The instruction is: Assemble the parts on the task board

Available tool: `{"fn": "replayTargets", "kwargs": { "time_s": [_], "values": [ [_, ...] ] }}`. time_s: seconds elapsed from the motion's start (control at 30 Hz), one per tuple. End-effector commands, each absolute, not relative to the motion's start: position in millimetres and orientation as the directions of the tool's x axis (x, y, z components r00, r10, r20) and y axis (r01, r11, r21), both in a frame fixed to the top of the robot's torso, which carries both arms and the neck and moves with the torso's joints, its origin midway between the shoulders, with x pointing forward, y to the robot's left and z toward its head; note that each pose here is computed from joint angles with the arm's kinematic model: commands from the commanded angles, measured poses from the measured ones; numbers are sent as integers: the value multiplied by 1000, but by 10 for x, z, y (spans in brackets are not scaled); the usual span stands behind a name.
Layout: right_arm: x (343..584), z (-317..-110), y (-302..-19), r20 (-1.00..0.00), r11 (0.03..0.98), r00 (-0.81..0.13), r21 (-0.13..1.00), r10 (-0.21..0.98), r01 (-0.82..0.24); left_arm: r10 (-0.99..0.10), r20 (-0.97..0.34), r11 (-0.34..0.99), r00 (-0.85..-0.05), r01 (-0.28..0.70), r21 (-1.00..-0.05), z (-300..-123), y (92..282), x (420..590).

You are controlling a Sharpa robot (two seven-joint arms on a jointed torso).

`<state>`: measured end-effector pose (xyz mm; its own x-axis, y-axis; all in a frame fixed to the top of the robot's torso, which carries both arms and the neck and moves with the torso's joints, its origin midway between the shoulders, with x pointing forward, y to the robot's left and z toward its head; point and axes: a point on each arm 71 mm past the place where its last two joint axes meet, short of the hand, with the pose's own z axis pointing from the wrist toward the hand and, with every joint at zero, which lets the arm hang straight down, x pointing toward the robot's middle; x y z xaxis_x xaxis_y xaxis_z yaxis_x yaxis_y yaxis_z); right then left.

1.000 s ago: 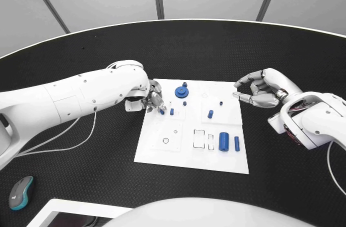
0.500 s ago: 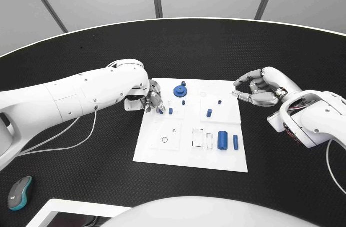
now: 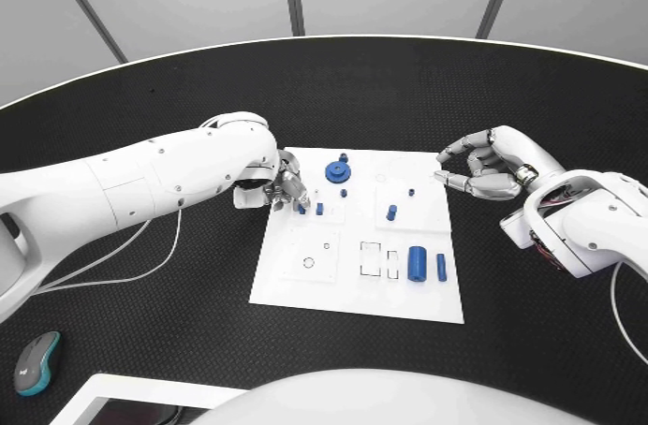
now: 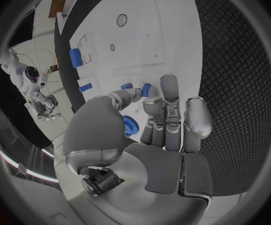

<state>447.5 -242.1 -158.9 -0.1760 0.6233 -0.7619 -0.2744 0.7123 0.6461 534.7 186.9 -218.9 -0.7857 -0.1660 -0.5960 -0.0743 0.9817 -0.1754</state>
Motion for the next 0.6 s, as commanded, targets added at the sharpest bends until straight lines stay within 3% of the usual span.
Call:
{"fn": "replayTargets", "kwargs": {
  "time_s": [0.03,0.6],
  "values": [
    [4474,-1588,-2425,-762,713,-174,646,624,-274,-167,-594,982,-787,-77,-174,-2191,1880,5348],
    [4478,-1590,-2435,-763,714,-173,645,623,-270,-189,-606,979,-773,-97,-182,-2186,1925,5368]
  ]
}}
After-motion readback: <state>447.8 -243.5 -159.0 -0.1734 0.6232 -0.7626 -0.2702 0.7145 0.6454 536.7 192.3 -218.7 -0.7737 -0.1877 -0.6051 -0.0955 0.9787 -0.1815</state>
